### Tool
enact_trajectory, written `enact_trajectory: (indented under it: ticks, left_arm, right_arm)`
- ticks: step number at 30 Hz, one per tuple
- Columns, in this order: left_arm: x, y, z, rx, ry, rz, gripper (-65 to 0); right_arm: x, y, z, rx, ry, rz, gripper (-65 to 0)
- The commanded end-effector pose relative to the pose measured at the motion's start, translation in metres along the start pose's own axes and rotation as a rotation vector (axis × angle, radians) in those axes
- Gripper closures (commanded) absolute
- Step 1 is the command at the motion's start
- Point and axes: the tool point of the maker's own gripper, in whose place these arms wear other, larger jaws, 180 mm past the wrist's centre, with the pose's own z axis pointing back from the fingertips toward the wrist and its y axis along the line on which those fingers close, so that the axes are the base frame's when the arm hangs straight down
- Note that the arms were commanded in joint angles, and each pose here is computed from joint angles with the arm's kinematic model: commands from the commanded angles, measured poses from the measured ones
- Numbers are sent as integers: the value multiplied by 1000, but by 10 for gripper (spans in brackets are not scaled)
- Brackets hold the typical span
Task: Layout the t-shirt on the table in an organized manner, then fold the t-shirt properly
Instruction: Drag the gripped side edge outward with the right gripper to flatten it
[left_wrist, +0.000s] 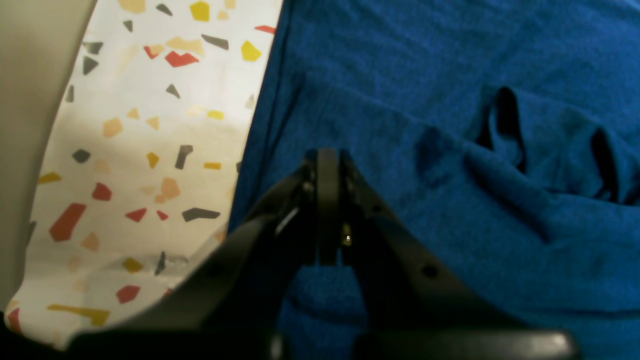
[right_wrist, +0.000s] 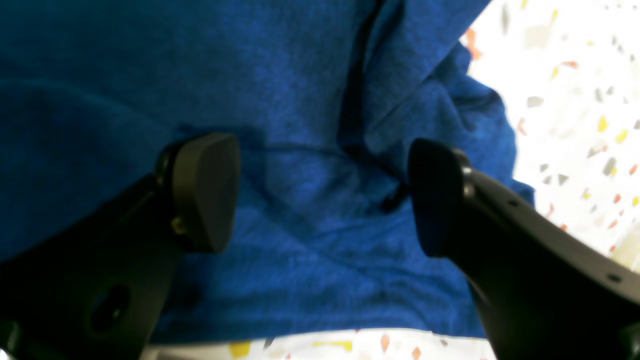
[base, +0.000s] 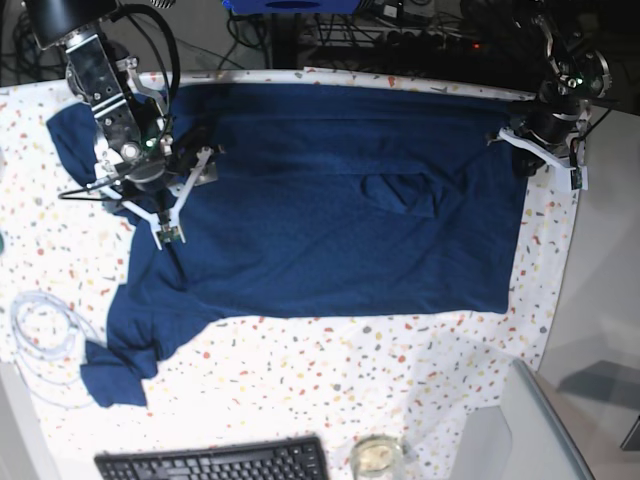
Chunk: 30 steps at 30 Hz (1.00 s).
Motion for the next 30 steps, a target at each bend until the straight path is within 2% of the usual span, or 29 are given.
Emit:
enact_trajectory:
  ticks: [1,4,6,14,15,30]
  left_arm:
    - [12,2,2,0,-40,-9,0]
    - [3,3,0,-2,-20,4,0]
    - [-6,3,-2,-6,2,20,0]
    - [-26,4,-7,-11,49,50,0]
    - [-27,4,-7,-11,52,51,0]
    - [-38,9,0,1,75,50,0]
  right_arm:
    - [13,-10,0,-27,-46,3,-488]
    - [17,-15,-5,-38,-60,6,-486]
    - [20,-16,-7,-41,-74,7,-446]
    - [36,-33,-11,-75,-91,11,-68]
    - [37,-37,-13,-84,-90,14,-39]
    - [64,-101,-28,-209,-68,26,-24]
